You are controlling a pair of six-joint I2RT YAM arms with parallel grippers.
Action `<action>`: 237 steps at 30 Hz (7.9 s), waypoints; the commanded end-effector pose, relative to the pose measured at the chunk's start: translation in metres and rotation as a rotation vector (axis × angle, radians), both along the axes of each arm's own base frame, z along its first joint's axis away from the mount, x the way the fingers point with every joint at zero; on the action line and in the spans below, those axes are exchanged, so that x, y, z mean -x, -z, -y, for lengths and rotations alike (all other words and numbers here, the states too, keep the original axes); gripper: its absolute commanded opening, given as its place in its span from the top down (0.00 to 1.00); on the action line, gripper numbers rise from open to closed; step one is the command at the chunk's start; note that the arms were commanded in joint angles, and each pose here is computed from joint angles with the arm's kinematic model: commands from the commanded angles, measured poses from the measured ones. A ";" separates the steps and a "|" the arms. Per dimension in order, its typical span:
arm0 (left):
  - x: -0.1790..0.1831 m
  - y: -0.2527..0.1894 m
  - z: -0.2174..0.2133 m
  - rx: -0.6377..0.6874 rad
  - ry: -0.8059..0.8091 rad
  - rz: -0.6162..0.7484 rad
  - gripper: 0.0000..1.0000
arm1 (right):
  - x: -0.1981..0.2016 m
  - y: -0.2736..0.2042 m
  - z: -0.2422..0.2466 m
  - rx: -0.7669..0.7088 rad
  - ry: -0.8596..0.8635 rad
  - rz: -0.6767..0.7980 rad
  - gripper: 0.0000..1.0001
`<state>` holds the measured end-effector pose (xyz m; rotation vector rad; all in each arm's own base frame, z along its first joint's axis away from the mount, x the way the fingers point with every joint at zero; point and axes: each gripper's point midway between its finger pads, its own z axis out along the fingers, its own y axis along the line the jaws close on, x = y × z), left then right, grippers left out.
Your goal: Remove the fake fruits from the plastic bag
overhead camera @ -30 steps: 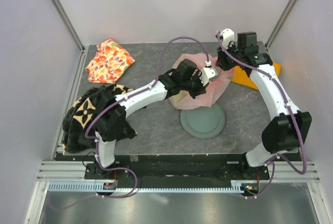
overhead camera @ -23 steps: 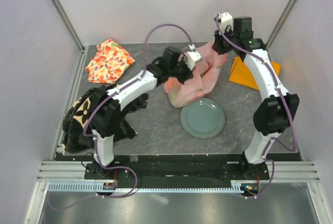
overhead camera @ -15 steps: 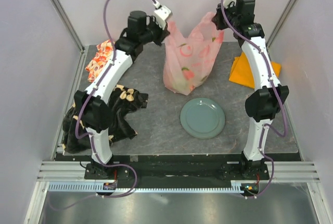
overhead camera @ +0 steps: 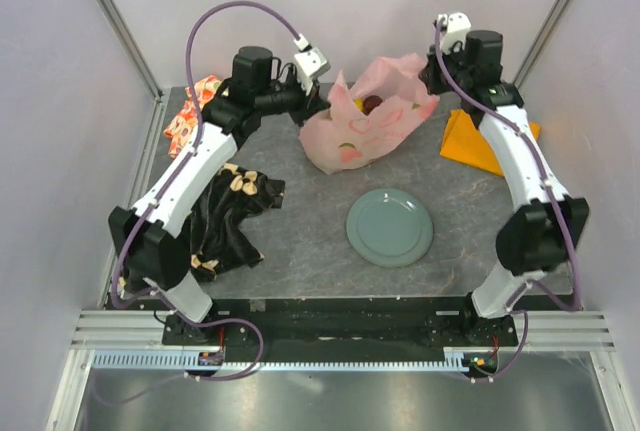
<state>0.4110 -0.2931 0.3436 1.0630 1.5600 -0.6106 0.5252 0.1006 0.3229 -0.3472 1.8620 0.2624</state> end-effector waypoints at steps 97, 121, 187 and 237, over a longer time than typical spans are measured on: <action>0.164 0.112 -0.018 -0.186 0.280 -0.219 0.98 | 0.092 0.178 -0.125 0.071 -0.311 -0.569 0.40; 0.192 0.143 -0.066 -0.293 0.244 -0.255 0.98 | 0.199 0.189 -0.174 0.229 -0.513 -0.641 0.42; 0.138 0.123 -0.058 -0.237 0.124 -0.166 0.98 | 0.146 0.189 -0.194 0.314 -0.484 -0.568 0.30; 0.094 0.095 -0.055 -0.161 0.035 -0.149 0.98 | 0.283 0.112 -0.097 0.593 -0.968 -0.180 0.83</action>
